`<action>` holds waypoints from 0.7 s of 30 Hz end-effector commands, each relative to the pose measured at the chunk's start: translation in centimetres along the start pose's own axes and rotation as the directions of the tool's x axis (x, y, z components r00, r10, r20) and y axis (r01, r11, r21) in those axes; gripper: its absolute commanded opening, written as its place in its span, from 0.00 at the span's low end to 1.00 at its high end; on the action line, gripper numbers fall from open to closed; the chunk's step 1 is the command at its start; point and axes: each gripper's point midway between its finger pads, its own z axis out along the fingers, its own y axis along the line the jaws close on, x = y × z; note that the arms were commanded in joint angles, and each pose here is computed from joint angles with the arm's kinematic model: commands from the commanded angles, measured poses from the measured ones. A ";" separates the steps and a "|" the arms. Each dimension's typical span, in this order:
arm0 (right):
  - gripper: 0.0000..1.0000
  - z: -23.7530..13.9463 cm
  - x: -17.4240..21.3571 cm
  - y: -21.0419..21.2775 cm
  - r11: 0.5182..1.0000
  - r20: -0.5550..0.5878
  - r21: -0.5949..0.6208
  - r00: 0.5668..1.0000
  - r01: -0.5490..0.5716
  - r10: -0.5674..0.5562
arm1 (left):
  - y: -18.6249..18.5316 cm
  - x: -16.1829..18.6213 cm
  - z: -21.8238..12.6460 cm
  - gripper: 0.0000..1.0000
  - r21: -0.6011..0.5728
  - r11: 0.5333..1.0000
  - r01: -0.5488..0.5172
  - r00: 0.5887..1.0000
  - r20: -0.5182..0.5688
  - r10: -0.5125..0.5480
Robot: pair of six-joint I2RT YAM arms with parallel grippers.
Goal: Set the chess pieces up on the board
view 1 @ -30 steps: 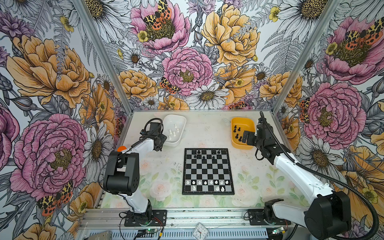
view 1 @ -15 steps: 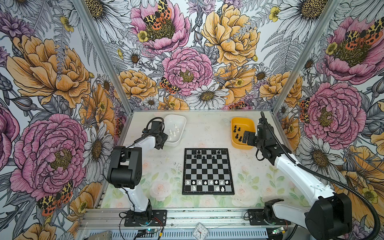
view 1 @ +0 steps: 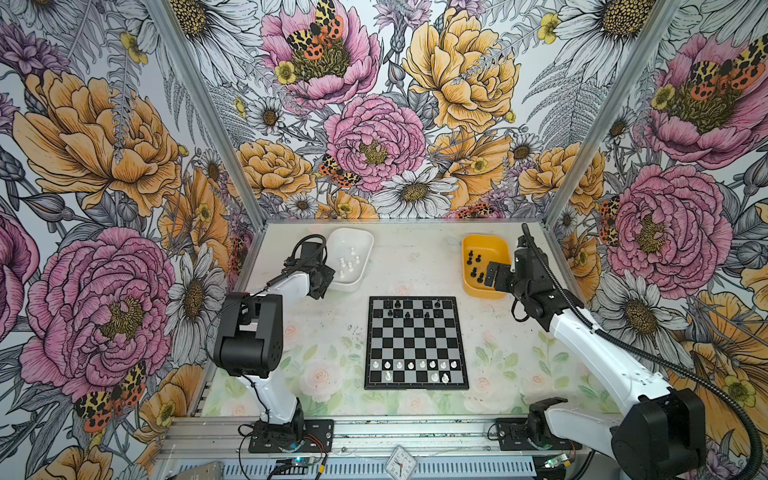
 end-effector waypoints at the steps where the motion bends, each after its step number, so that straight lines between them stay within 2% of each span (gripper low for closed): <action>1: 1.00 -0.7 -0.6 0.3 1.000 0.021 -0.011 1.000 -0.009 0.009 | -0.3 -0.2 -1.3 0.23 0.038 0.999 -0.003 1.000 0.001 0.003; 21: 1.00 -0.7 -0.1 1.3 0.999 0.005 -0.038 1.000 0.021 -0.021 | 2.7 2.0 -4.7 0.22 0.037 0.999 -0.011 1.000 0.000 0.011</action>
